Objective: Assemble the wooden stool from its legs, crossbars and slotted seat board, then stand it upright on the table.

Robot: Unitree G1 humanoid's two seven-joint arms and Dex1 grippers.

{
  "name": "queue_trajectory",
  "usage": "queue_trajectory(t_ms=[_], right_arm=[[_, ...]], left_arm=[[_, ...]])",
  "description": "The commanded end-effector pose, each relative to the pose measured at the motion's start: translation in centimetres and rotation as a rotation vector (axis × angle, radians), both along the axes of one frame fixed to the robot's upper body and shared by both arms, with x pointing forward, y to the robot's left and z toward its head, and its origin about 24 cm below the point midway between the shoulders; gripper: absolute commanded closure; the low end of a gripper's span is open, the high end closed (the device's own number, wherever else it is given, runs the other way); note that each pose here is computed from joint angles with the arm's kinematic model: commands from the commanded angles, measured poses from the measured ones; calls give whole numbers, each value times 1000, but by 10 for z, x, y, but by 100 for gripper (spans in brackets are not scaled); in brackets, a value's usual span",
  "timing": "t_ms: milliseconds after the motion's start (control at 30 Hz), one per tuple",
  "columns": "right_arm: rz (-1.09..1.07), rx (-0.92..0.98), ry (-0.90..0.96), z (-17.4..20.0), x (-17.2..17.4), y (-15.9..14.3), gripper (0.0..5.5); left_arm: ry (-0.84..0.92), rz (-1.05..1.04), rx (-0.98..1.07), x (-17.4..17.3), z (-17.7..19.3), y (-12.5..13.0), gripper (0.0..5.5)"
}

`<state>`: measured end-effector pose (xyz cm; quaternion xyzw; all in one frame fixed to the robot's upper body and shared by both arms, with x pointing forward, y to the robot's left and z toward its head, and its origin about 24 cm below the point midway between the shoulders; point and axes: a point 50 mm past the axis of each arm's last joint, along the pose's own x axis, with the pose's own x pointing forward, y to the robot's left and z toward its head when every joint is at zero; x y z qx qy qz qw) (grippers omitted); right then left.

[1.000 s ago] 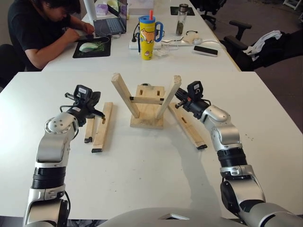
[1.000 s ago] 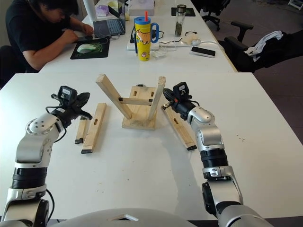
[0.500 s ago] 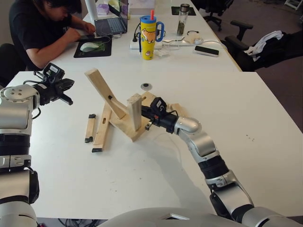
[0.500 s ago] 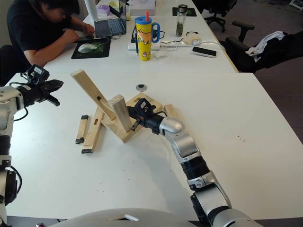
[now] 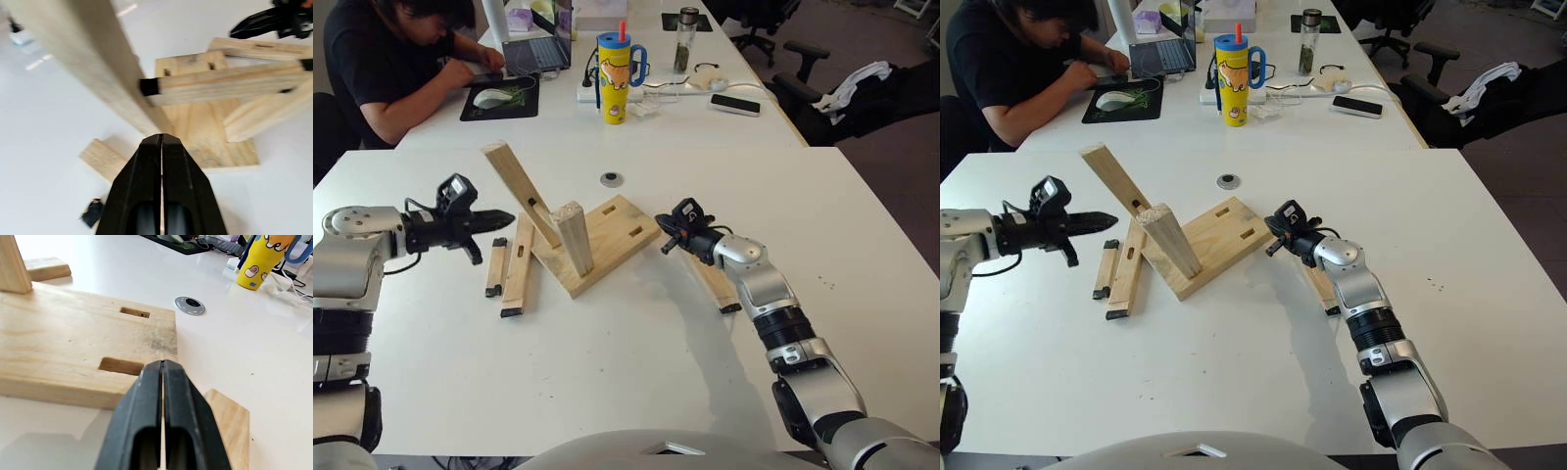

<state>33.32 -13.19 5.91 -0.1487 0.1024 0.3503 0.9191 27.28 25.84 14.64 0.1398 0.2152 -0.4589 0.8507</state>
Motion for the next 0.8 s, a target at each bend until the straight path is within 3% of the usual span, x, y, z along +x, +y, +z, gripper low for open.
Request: queue_trajectory(t_ms=[33, 400, 667, 800], right_arm=[[46, -23, -1, -6, 7, 5, 550], [138, -223, 72, -22, 22, 6, 550], [427, -642, 419, -64, -8, -17, 550], [602, -608, 563, -72, -36, -18, 550]], left_arm=[[143, -128, 46, -26, -16, -13, 548], [203, -302, 83, -49, -57, -75, 548], [56, -210, 352, -38, -78, -80, 548], [17, -143, 385, -28, -87, -83, 548]])
